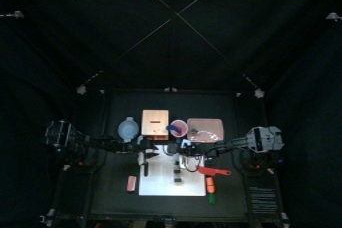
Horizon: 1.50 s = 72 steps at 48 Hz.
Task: Place sushi on board then cut the sushi with the knife then place the pieces on the plate
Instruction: Place the 4 sushi pieces on the plate
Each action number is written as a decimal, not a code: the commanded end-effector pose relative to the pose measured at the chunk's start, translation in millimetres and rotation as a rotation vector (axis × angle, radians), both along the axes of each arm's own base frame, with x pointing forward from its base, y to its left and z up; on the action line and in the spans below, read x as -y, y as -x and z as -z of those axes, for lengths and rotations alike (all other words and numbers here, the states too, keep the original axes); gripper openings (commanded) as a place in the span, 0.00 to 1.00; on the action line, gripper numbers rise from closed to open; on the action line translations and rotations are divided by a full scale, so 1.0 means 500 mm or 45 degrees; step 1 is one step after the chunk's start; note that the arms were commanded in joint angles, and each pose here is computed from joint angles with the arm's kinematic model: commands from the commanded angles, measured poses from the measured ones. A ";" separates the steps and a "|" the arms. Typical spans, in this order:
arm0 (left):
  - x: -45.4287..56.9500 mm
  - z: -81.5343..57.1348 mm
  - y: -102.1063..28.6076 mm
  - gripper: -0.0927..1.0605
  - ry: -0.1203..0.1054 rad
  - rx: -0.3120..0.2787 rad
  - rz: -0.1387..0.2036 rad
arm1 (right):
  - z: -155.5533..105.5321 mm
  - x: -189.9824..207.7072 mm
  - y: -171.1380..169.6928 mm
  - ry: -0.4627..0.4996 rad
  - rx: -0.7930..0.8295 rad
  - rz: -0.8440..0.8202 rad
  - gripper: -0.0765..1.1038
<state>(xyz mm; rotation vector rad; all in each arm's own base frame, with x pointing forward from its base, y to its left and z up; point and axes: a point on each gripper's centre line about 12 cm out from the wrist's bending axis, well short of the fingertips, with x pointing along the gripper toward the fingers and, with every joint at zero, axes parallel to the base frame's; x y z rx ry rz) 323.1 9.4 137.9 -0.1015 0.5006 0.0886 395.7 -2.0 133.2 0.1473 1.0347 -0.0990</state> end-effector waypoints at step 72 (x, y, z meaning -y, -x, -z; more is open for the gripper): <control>-0.003 -0.008 -0.004 0.70 -0.004 0.019 -0.004 | -0.078 0.180 0.215 0.079 -0.120 0.318 0.69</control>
